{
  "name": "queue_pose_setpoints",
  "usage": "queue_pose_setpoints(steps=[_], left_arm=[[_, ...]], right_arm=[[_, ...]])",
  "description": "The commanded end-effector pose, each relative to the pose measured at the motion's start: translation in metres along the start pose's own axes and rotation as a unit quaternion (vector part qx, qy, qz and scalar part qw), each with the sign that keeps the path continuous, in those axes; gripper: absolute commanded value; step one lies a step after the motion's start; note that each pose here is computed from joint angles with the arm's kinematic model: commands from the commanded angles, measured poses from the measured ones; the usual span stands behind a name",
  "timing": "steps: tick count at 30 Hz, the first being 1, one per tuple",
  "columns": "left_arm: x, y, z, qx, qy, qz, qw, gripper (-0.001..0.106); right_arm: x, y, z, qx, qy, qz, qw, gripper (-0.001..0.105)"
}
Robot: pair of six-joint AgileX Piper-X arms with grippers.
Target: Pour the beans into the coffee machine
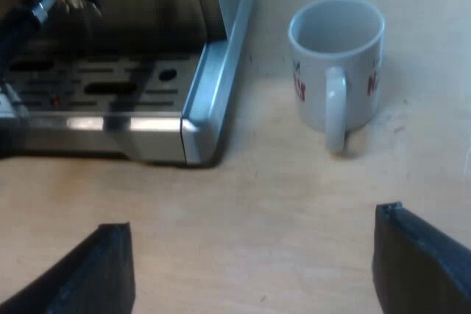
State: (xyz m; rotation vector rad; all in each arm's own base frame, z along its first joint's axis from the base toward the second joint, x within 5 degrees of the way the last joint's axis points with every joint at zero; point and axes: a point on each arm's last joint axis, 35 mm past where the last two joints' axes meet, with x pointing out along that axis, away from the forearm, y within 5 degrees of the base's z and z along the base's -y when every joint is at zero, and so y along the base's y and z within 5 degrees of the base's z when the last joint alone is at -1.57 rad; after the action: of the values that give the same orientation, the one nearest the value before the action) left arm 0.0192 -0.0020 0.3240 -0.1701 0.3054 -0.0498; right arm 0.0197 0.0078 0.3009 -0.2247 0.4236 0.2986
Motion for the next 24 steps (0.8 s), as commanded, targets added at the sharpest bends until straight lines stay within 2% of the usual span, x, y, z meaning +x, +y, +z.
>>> queue_pose_setpoints(steps=[1, 11, 18, 24], left_arm=[[0.001, -0.001, 0.006, -0.001, 0.001, -0.003, 1.0, 0.079], [0.021, -0.004, 0.018, 0.001, 0.037, -0.01, 0.9993, 0.079], [0.037, -0.005, 0.024, 0.002, 0.046, -0.012, 0.9989, 0.079], [0.044, -0.006, 0.027, 0.002, 0.052, -0.011, 0.9986, 0.079]], right_arm=[[-0.007, -0.002, 0.012, -0.003, -0.012, -0.005, 0.9999, 0.069], [-0.006, -0.007, 0.054, -0.008, -0.023, 0.078, 0.9966, 0.069], [0.01, -0.013, 0.08, -0.027, -0.071, 0.131, 0.9884, 0.069], [0.024, -0.016, 0.09, -0.032, -0.088, 0.17, 0.981, 0.069]])
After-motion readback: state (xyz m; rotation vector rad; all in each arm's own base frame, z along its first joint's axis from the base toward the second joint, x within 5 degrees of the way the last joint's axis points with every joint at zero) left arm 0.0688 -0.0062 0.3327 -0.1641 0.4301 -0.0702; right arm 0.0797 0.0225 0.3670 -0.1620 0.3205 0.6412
